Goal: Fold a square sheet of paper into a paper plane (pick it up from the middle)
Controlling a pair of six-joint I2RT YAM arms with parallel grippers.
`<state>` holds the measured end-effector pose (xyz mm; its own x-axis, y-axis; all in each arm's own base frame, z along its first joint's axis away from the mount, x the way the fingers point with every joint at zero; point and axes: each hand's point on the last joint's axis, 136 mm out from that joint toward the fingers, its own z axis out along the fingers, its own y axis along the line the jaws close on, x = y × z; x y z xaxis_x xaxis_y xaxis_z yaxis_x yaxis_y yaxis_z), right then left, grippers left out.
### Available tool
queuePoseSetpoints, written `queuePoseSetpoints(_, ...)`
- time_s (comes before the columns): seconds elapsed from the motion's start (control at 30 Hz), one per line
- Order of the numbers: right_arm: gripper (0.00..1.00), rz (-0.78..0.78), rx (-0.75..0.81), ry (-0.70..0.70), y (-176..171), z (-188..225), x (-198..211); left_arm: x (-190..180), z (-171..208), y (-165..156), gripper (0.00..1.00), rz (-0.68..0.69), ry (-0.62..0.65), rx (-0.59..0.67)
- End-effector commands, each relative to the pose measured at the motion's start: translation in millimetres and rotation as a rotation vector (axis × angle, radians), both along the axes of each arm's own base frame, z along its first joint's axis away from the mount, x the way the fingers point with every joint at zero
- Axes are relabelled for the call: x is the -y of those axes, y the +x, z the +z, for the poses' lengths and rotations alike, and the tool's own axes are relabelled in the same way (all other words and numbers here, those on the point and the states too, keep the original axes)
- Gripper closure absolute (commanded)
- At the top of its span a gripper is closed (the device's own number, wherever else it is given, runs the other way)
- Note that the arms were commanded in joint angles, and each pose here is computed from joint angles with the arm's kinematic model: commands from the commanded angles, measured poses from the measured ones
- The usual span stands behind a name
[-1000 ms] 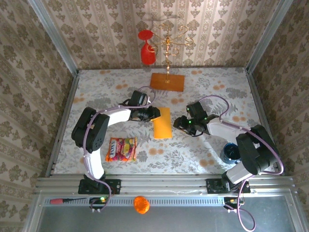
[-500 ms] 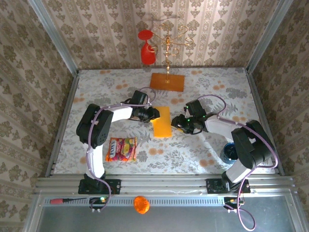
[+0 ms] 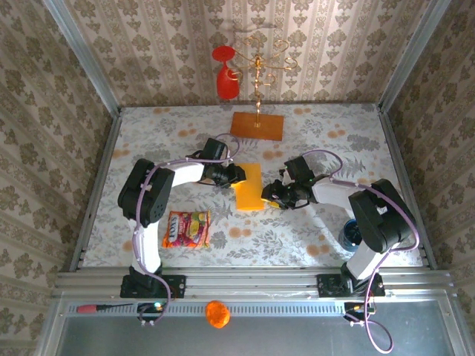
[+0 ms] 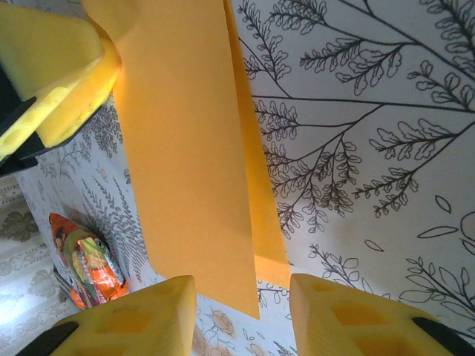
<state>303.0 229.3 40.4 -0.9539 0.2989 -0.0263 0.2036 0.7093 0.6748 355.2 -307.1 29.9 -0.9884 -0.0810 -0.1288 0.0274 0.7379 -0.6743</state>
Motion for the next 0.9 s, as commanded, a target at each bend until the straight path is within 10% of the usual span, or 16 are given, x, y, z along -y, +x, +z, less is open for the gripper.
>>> queuePoseSetpoints(0.0, 0.61, 0.021, -0.038, 0.022, -10.8, -7.2, -4.1, -13.9, -23.3, -9.8, 0.69, 0.013, 0.066, -0.062)
queuePoseSetpoints(0.87, 0.8, 0.012, -0.057, 0.109, -10.6, -13.5, -15.8, -7.7, -17.5, -13.4, 0.69, -0.001, 0.045, -0.077)
